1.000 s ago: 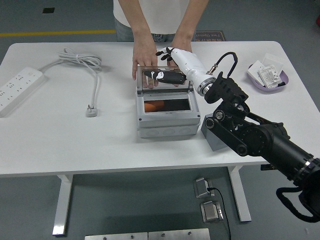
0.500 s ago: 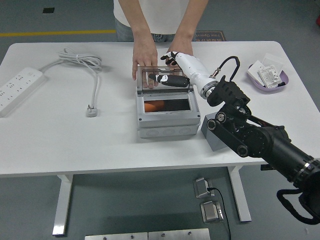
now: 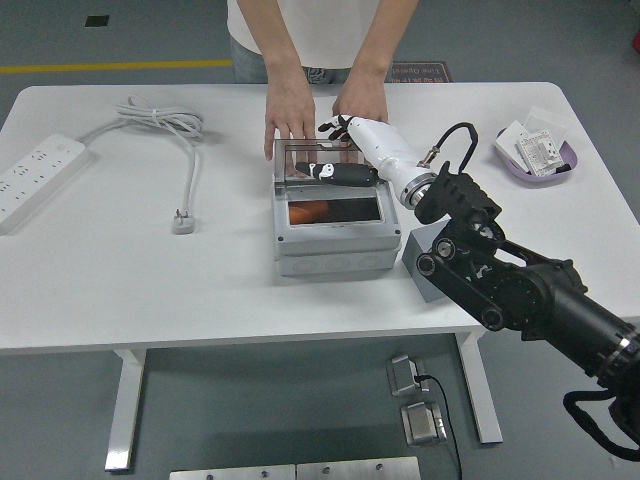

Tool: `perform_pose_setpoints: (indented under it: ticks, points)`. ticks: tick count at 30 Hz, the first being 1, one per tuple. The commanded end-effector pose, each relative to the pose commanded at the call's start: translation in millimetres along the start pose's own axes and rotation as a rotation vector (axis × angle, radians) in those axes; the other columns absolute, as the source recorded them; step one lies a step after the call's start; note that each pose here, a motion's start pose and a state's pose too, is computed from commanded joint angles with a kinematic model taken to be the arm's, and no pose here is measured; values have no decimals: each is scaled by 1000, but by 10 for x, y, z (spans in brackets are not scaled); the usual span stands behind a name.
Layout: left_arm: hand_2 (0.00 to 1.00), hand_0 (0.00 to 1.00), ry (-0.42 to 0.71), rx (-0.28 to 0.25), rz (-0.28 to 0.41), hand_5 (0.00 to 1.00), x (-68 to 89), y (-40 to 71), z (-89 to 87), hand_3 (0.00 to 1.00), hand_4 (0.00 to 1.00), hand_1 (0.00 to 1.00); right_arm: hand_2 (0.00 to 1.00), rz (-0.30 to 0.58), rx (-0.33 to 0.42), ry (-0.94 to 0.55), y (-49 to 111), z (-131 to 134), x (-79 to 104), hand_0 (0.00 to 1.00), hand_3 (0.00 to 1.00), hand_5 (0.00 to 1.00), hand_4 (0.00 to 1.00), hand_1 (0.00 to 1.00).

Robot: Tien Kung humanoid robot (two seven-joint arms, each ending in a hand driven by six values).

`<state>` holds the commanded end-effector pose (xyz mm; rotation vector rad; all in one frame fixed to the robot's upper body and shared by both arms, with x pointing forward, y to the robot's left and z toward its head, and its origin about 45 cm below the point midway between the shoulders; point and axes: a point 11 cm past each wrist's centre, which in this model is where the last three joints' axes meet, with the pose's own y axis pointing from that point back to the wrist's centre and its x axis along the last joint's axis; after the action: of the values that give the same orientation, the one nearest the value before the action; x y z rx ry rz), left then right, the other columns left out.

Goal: Fetch the battery,place it into the box,close the lid of the box

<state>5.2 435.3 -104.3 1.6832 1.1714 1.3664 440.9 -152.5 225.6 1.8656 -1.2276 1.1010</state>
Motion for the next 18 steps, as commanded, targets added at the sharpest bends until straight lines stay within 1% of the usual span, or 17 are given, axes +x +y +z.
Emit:
perform_pose_setpoints:
  ticks: [9,10,18]
  points:
    - [532,626,1,1,-7,98,-39,-1,-7,622,701,634,711,-44,-19,-7,113,85,-185,803,758,793,998,699]
    - [532,626,1,2,-7,97,-40,-2,-11,622,701,633,709,-46,-19,-5,126,86,-194,787,757,792,998,689]
    - [532,626,2,3,-5,97,-30,-6,-22,622,701,634,710,-40,-26,-2,170,120,-187,773,756,795,998,688]
